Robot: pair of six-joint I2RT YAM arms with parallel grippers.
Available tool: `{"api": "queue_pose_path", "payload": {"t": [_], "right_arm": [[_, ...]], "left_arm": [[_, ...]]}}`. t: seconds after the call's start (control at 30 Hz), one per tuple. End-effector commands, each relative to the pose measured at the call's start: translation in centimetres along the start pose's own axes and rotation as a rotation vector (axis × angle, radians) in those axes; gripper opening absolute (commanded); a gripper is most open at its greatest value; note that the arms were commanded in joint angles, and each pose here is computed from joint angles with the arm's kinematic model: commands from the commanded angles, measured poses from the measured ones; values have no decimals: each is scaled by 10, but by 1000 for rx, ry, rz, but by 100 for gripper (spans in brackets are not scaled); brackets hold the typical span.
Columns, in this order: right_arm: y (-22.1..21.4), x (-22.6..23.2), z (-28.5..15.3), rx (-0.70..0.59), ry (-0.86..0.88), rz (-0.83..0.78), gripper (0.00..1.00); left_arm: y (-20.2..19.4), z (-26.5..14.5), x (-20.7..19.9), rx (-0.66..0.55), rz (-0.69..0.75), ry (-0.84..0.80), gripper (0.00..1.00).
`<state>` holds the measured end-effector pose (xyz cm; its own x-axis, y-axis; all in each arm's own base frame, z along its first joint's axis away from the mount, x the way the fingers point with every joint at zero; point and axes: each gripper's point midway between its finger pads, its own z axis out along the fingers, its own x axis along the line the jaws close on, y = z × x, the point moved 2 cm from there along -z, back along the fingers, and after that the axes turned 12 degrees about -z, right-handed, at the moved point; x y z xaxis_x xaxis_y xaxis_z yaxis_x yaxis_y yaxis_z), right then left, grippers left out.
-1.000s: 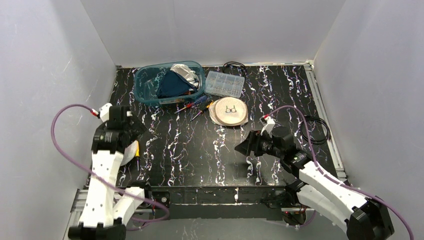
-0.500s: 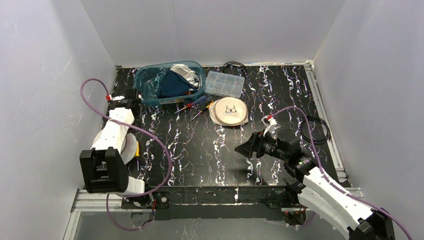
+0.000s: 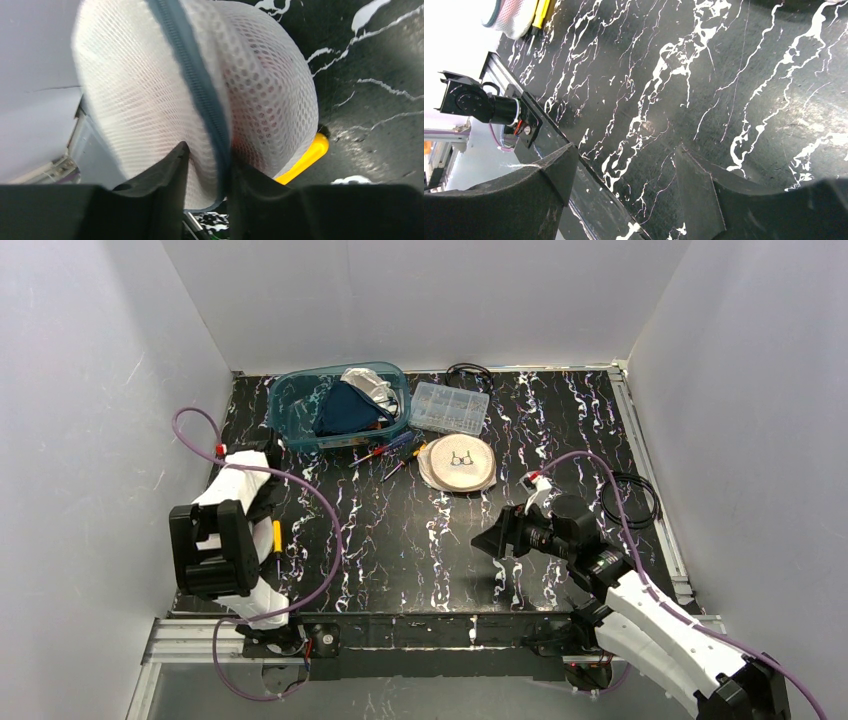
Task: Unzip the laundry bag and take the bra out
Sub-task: Pick up the laundry bag at the center of the board.
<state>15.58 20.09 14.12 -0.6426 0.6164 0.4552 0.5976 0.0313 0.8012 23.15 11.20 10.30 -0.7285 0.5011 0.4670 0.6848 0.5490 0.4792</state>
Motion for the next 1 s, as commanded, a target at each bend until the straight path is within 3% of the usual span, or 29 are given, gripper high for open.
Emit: {"api": "queue_pose_path", "payload": {"t": [0.0, 0.07, 0.1, 0.27, 0.37, 0.5, 0.8, 0.97], "right_arm": [[27, 8, -6, -67, 1, -55, 78], [29, 7, -6, -80, -8, -47, 78], [31, 8, -7, -92, -10, -43, 78], [47, 9, -9, -128, -32, -49, 78], [58, 8, -11, -135, -64, -56, 78], [72, 4, -15, -137, -128, -64, 78], [88, -4, -28, -131, -235, -115, 78], [91, -36, -51, -175, -469, -138, 78]], "left_arm": [[0, -9, 7, -23, -57, -59, 17], [0, -18, 10, -36, -86, -108, 1], [1, -25, 12, -43, -105, -144, 0], [9, -81, 15, -156, -146, -385, 0], [3, -135, 8, -255, -51, -547, 0], [-26, -185, -4, -300, 48, -765, 0], [-113, -271, -7, -445, 502, -1148, 0], [-160, -297, -18, -621, 823, -1216, 0]]}}
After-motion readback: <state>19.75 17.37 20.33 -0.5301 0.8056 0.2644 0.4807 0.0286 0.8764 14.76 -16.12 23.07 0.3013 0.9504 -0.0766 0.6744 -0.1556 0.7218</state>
